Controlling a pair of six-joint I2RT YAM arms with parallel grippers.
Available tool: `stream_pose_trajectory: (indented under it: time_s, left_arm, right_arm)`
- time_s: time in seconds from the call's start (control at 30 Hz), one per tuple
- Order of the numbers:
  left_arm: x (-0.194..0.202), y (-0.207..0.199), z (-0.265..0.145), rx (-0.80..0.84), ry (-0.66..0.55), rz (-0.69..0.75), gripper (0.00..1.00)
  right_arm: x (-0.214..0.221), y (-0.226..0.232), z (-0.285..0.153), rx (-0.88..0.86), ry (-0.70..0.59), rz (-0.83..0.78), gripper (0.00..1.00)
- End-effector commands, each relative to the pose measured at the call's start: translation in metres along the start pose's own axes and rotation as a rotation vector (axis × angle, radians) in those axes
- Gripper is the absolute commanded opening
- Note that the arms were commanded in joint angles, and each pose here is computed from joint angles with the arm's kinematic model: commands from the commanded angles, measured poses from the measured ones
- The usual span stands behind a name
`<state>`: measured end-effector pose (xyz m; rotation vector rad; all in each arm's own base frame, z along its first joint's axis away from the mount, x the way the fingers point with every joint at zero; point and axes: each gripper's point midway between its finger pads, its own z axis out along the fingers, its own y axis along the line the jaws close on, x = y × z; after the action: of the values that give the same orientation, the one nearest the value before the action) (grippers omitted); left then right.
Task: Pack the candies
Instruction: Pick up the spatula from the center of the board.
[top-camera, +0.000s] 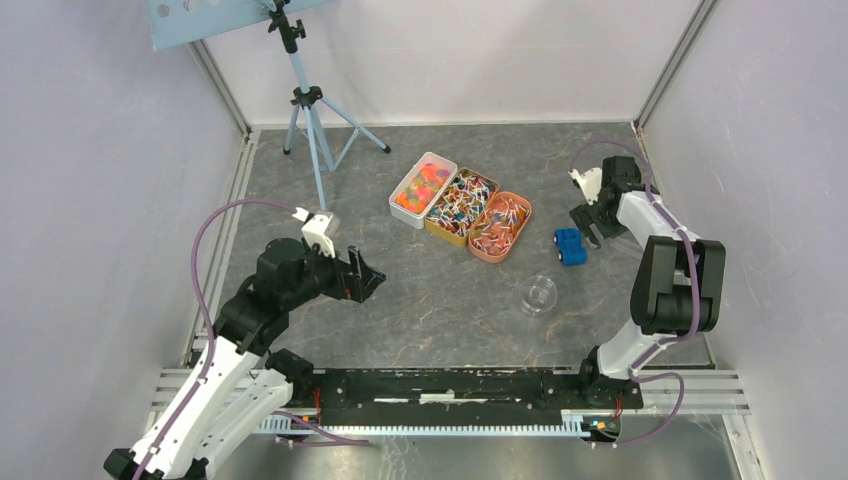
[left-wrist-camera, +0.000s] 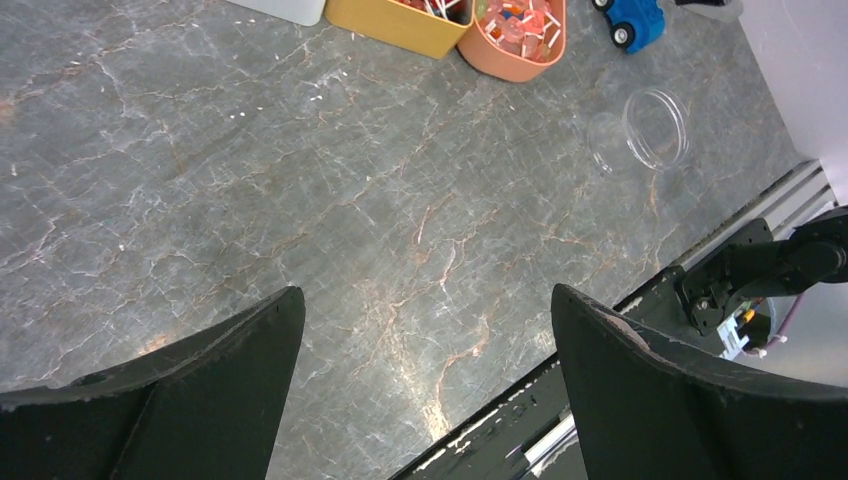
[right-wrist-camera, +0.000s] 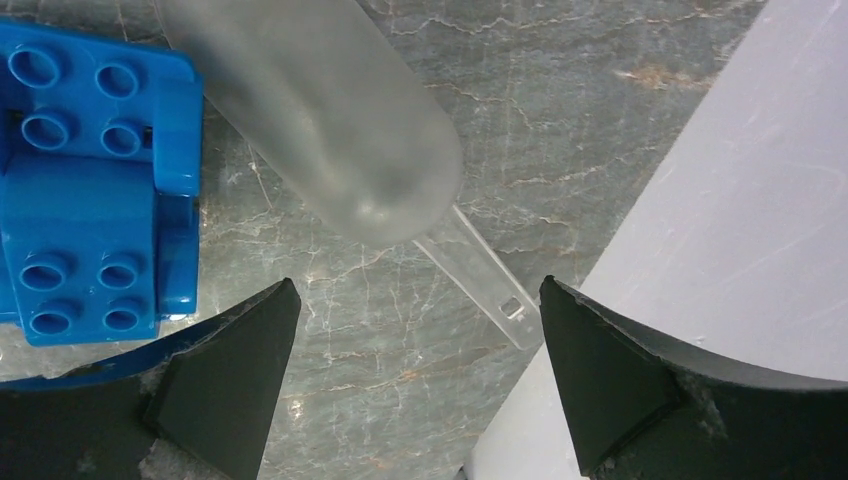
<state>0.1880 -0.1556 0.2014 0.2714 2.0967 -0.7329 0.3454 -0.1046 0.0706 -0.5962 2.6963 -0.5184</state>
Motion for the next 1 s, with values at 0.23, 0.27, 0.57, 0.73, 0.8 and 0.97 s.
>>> stream_pose_trajectory:
  time_s: [0.23,0.27,0.57,0.73,0.8,0.97]
  left_arm:
    - [-0.017,0.002,-0.010,-0.034,-0.091,-0.008,1.00]
    - [-0.018,0.002,-0.009,-0.032,-0.095,-0.008,1.00]
    - [-0.014,0.006,-0.006,-0.053,-0.070,-0.013,1.00]
    - [-0.016,0.006,-0.007,-0.054,-0.075,-0.013,1.00]
    - [-0.016,0.006,-0.007,-0.055,-0.078,-0.012,1.00]
    - [-0.018,0.004,-0.010,-0.047,-0.096,-0.005,1.00]
  right_arm:
    - [-0.027,-0.009,0.022,-0.051,-0.065,0.000,0.98]
    - [-0.030,-0.008,0.026,-0.054,-0.075,0.004,0.98]
    - [-0.050,-0.015,0.045,-0.039,-0.127,0.052,0.96]
    - [-0.049,-0.017,0.057,-0.077,-0.141,0.119,0.90]
    - [-0.053,-0.011,0.062,-0.117,-0.155,0.130,0.87]
    - [-0.049,-0.010,0.068,-0.123,-0.121,0.165,0.85]
